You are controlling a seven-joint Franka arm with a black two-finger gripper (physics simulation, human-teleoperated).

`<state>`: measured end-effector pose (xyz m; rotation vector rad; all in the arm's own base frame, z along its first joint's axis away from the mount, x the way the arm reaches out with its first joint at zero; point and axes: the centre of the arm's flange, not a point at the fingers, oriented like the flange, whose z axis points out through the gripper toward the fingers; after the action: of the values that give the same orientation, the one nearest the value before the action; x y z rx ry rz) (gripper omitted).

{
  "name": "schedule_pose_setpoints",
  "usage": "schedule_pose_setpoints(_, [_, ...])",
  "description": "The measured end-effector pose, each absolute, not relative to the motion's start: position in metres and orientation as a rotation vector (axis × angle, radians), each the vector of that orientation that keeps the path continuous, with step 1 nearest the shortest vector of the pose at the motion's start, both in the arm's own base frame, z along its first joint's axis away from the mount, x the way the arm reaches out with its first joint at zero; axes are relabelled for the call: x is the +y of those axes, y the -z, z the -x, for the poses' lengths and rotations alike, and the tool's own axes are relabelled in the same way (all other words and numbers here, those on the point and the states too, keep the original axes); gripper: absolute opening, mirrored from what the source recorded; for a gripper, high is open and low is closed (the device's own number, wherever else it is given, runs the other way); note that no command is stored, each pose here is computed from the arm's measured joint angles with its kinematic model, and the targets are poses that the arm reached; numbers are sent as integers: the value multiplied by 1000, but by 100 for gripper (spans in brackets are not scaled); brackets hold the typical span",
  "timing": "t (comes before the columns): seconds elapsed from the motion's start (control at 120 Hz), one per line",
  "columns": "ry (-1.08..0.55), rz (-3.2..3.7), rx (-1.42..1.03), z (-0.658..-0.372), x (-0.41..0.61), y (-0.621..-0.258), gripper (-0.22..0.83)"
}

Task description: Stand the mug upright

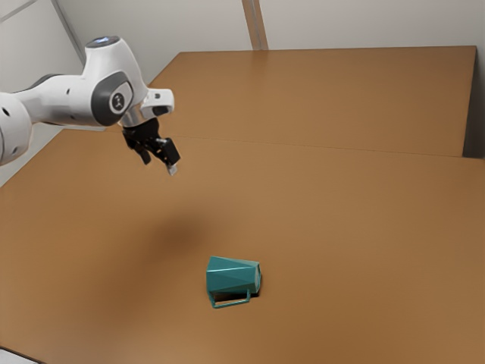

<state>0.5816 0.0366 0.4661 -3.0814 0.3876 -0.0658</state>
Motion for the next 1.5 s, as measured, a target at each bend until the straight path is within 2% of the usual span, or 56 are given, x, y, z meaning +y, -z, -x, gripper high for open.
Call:
schedule_pose_setpoints(0.167, [154,3109,342,-554,35,-493,62])
schedule_pose_setpoints(0.233, [220,3173,298,-521,30,-510,61])
schedule_pose_setpoints(0.317, [264,3283,173,-481,42,-512,62])
schedule_pose_setpoints(0.425, [211,3407,53,-458,36,-488,62])
schedule_pose_setpoints(0.608, [9,3529,-117,-432,19,-433,62])
schedule_pose_setpoints(0.742, [-78,3557,-186,-421,11,-409,62])
schedule_pose_setpoints(1.242, [-303,3603,-392,-411,-26,-345,62])
schedule_pose_setpoints(1.5, [-312,3657,-513,-415,-39,-330,62])
